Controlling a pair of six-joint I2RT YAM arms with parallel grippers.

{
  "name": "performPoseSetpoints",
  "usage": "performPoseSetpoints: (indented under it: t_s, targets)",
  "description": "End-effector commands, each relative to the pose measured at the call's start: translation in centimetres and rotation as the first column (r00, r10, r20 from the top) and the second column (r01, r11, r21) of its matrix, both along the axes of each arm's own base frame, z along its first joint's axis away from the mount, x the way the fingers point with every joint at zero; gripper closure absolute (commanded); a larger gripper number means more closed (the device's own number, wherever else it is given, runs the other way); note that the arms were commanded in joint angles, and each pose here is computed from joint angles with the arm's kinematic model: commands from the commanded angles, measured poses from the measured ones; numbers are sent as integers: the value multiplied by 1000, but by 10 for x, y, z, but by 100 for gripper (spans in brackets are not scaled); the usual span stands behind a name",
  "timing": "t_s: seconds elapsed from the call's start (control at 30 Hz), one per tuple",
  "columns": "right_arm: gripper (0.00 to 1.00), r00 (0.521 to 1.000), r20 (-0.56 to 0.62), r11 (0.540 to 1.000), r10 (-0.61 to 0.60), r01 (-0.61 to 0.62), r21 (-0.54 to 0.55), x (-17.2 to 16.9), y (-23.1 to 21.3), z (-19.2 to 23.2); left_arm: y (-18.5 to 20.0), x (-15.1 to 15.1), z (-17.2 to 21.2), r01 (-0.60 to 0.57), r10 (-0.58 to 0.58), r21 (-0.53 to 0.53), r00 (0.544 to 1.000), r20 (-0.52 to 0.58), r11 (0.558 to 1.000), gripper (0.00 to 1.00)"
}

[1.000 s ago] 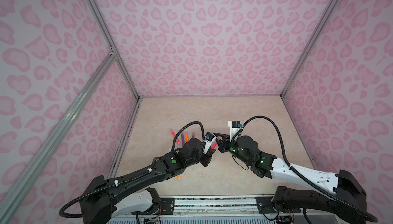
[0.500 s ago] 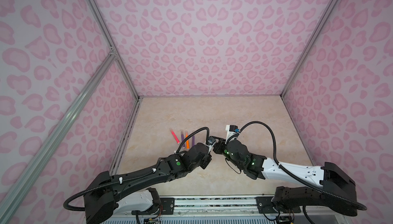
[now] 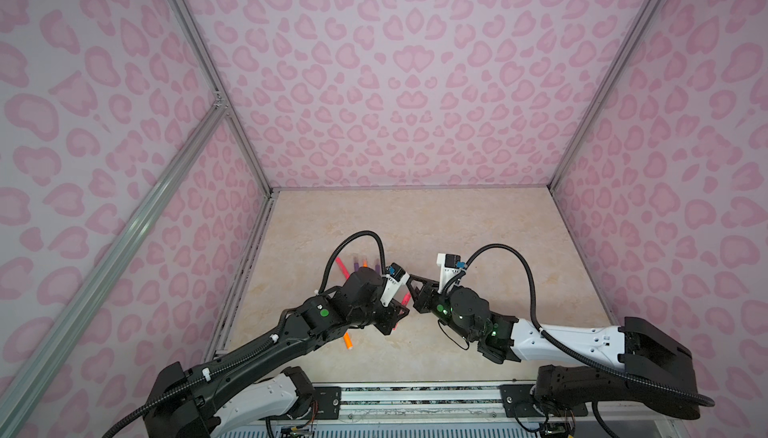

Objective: Insert the pens into the pen caps
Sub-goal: 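Press the cap further onto the pink highlighter with the right gripper, then lower the capped pink highlighter beside the other pens while the right gripper withdraws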

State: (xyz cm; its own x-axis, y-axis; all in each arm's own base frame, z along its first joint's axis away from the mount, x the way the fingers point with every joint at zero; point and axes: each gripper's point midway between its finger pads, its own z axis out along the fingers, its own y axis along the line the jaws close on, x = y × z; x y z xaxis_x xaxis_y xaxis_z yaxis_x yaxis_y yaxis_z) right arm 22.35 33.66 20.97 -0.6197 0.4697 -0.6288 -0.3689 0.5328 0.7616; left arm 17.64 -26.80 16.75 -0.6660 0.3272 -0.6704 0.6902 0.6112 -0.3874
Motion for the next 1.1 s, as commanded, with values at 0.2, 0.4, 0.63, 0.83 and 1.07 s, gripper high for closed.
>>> performPoseSetpoints:
  t_s: [0.2, 0.4, 0.63, 0.83, 1.07]
  targets:
    - [100, 971, -139, 952, 193, -220, -212, -43, 12, -54, -15, 74, 136, -136, 300, -399, 873, 385, 907, 96]
    - [100, 985, -152, 925, 77, -127, -358, -44, 4, -63, 14, 104, 113, -364, 449, -268, 783, 431, 892, 96]
    - [100, 989, -130, 924, 65, -109, -367, -46, 8, -61, 7, 101, 114, -379, 455, -253, 767, 453, 890, 96]
    - [100, 994, -95, 933, 47, -77, -351, -43, 1, -52, 8, 102, 110, -370, 457, -277, 789, 411, 887, 96]
    - [74, 1000, -11, 946, -8, 5, -324, -21, -26, -20, 8, 103, 94, -378, 452, -257, 810, 374, 890, 96]
